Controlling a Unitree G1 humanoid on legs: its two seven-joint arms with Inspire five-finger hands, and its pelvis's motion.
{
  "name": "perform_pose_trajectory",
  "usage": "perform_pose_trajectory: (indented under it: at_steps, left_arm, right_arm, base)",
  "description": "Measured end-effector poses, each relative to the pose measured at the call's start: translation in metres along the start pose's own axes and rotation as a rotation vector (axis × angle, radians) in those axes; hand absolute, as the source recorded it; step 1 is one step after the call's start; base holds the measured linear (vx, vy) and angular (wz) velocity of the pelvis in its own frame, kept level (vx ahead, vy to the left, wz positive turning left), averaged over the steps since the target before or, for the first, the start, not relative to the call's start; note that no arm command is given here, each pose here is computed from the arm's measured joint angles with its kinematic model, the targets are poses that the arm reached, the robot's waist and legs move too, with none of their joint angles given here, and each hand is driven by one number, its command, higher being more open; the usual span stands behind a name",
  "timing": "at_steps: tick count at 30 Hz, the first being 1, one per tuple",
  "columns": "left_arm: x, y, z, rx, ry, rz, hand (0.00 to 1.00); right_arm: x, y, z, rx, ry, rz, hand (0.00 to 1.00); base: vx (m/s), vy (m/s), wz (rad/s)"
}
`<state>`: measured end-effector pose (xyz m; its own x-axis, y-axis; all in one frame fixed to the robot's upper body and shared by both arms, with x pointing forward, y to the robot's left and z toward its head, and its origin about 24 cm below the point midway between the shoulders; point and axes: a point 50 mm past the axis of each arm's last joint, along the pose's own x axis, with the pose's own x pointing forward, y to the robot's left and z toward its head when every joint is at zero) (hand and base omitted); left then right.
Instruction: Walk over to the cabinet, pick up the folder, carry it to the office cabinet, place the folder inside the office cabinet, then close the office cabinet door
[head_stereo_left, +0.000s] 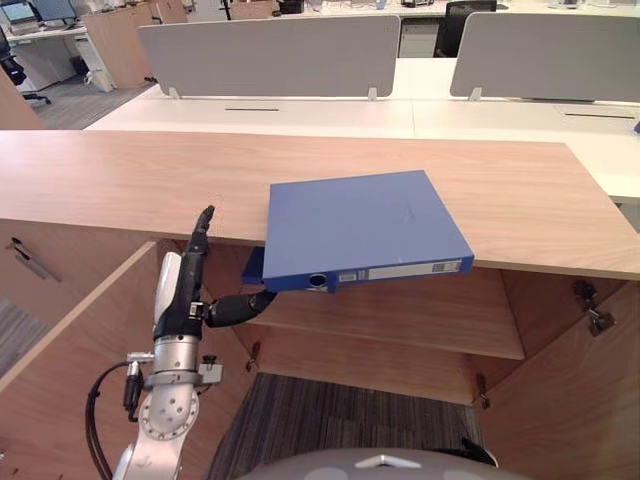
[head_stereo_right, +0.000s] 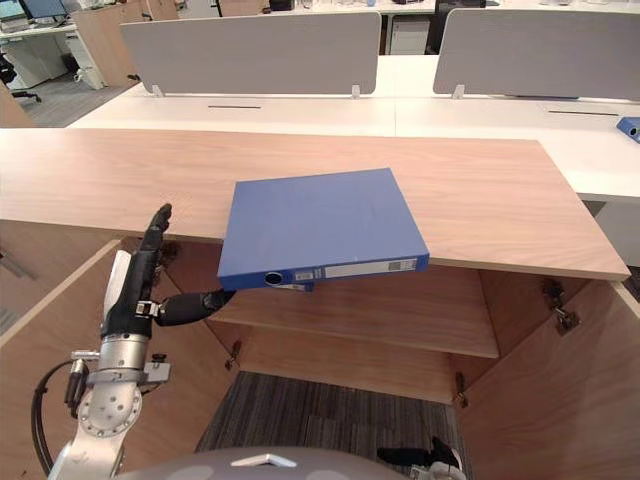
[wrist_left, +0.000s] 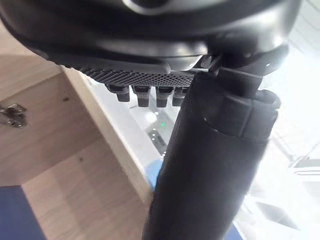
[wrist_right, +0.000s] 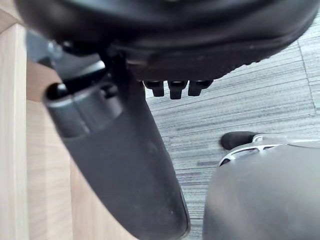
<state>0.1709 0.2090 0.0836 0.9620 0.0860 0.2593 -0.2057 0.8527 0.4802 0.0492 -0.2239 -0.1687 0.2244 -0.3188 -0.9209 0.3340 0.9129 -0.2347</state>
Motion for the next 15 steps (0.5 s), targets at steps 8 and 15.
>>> perform_pose_trajectory:
  at_steps: [8, 15]
  left_arm:
    - [0.008, -0.004, 0.028, -0.030, -0.159, -0.044, 1.00]
    - [0.010, -0.005, 0.037, -0.019, -0.217, -0.099, 1.00]
  right_arm:
    - [-0.002, -0.006, -0.017, -0.006, 0.060, -0.012, 1.00]
    - [-0.002, -0.006, -0.019, -0.006, 0.064, -0.002, 1.00]
  base:
    - [-0.03, -0.010, -0.09]
    - [-0.02, -0.026, -0.06]
